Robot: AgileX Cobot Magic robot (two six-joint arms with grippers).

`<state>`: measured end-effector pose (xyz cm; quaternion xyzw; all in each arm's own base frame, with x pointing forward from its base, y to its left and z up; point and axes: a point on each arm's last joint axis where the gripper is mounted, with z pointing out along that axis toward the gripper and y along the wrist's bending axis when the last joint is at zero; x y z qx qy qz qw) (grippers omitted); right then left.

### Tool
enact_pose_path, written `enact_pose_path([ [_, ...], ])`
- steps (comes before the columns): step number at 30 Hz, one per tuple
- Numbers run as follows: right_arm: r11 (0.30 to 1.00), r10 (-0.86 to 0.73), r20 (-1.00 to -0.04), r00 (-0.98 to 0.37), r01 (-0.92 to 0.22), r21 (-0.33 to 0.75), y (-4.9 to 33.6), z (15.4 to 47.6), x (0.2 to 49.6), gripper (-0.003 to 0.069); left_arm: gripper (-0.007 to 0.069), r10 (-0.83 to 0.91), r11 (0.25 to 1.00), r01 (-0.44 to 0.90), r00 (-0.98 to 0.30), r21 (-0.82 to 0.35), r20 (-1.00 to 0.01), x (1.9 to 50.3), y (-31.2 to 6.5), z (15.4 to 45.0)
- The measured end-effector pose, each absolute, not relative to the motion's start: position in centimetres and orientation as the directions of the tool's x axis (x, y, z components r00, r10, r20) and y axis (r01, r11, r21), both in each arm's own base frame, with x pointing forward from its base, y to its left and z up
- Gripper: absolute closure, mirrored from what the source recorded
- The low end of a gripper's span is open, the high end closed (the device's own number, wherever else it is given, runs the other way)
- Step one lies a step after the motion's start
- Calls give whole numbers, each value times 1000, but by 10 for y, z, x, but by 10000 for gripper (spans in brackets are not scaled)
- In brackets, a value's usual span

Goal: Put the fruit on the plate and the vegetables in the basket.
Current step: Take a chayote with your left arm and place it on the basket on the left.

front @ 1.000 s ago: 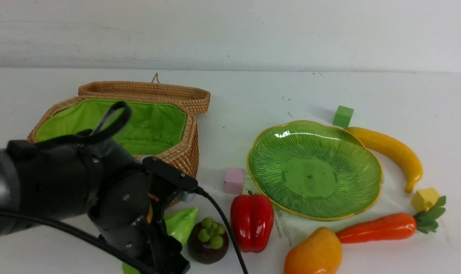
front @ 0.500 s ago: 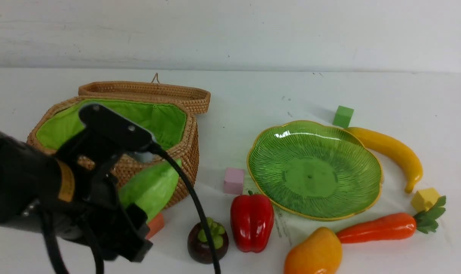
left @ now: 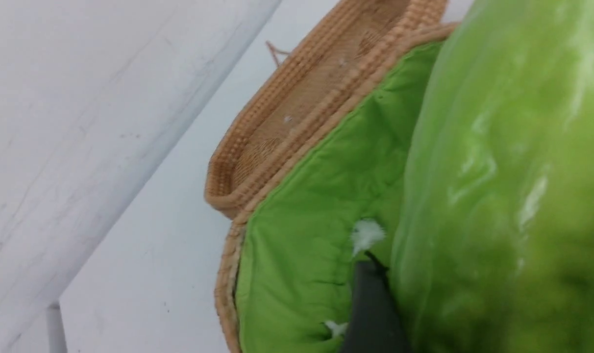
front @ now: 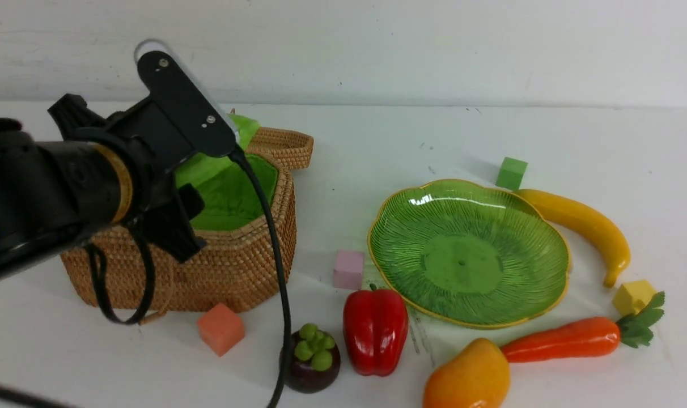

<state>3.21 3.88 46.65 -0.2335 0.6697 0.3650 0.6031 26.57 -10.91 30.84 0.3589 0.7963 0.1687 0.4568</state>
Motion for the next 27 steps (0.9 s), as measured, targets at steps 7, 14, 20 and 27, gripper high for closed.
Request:
enact_pose_path([
  [7,624,130,-978,-162,-753,207,39,467,32,625,178,791,612,437,-347,659,-504,303,-108,284],
  [14,626,123,-978,-168,-752,207,39,466,32,625,178,824,565,440,-343,698,-451,307,-107,280],
  [20,626,118,-978,-171,-751,207,39,465,32,624,163,821,566,428,-365,704,-439,305,-103,282],
  [27,626,118,-978,-171,-751,207,39,465,32,624,60,805,589,394,-361,705,-471,298,-99,296],
])
